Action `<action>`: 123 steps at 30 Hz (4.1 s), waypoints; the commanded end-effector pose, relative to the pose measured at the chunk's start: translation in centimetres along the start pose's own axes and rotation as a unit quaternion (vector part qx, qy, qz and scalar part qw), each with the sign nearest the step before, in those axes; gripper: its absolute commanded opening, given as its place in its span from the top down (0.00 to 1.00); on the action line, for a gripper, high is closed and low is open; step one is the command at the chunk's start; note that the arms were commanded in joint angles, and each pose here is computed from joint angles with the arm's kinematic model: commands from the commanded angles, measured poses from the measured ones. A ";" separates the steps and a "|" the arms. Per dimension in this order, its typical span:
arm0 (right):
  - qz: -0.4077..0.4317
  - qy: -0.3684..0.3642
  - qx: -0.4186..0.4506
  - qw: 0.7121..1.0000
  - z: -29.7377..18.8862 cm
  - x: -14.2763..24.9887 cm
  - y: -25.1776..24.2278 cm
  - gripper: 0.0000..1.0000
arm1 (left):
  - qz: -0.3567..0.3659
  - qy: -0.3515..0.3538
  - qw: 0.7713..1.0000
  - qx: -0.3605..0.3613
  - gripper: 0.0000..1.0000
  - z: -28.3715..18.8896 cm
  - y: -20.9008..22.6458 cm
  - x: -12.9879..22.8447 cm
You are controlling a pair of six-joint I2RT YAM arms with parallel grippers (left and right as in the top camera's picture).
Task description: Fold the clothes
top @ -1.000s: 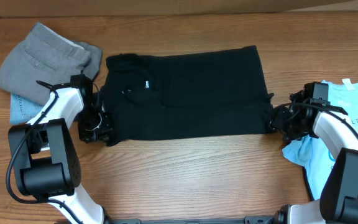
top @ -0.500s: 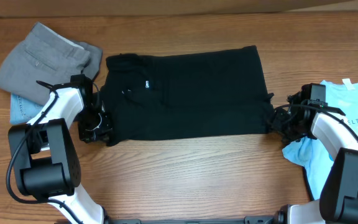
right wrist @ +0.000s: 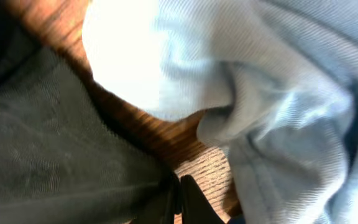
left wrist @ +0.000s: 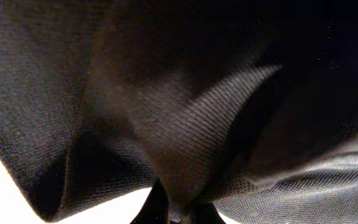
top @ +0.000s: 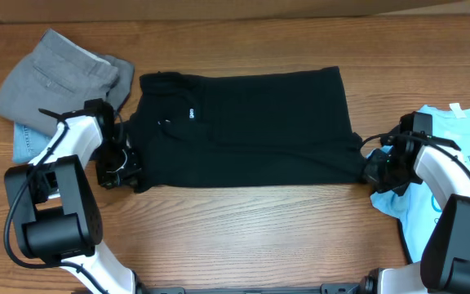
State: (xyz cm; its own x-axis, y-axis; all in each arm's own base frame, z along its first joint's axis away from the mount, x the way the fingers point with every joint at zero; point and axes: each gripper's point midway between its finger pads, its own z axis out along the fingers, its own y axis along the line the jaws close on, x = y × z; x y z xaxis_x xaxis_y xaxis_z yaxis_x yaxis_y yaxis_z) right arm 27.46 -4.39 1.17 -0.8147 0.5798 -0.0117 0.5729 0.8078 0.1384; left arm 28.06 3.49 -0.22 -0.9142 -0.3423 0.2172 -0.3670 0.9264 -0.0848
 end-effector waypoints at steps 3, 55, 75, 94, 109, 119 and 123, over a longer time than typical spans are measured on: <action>0.012 -0.025 0.010 1.000 -1.0 -1.3 -0.2 0.73 | -0.025 0.020 0.995 -0.094 0.96 1.1 4.5 -0.1; -0.029 0.031 -0.153 0.987 -0.8 0.4 5.9 0.47 | 0.003 -0.009 0.994 -0.113 0.60 -3.2 3.0 -2.4; -0.015 0.050 -0.073 0.996 1.7 2.9 2.8 0.96 | 0.005 -0.020 0.994 -0.111 0.60 -3.2 2.8 -2.9; 0.004 0.011 -0.068 0.998 -3.6 0.4 1.1 0.51 | 0.007 -0.021 0.995 -0.098 0.61 -6.7 1.9 -3.2; -0.045 -0.039 -0.134 0.989 -3.1 -1.7 6.9 0.35 | 0.169 -0.082 0.982 0.000 0.53 -10.1 -7.1 -5.2; -0.018 -0.006 -0.107 0.994 0.3 -1.4 7.1 0.82 | 0.203 -0.086 0.975 -0.023 0.50 -9.7 -9.0 -4.7; -0.029 -0.037 -0.127 0.991 -1.8 -2.7 8.2 0.86 | 0.203 -0.088 0.975 -0.022 0.49 -9.7 -9.0 -4.8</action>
State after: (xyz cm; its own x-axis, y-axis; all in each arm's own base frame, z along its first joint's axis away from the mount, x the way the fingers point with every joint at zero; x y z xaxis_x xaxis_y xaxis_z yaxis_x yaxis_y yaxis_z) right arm 32.15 0.57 1.49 -0.8363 0.5479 -0.0220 0.5096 0.7913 0.3378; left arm 37.03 -1.67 8.76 -0.9997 0.0129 0.0206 0.0111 0.9962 -0.0861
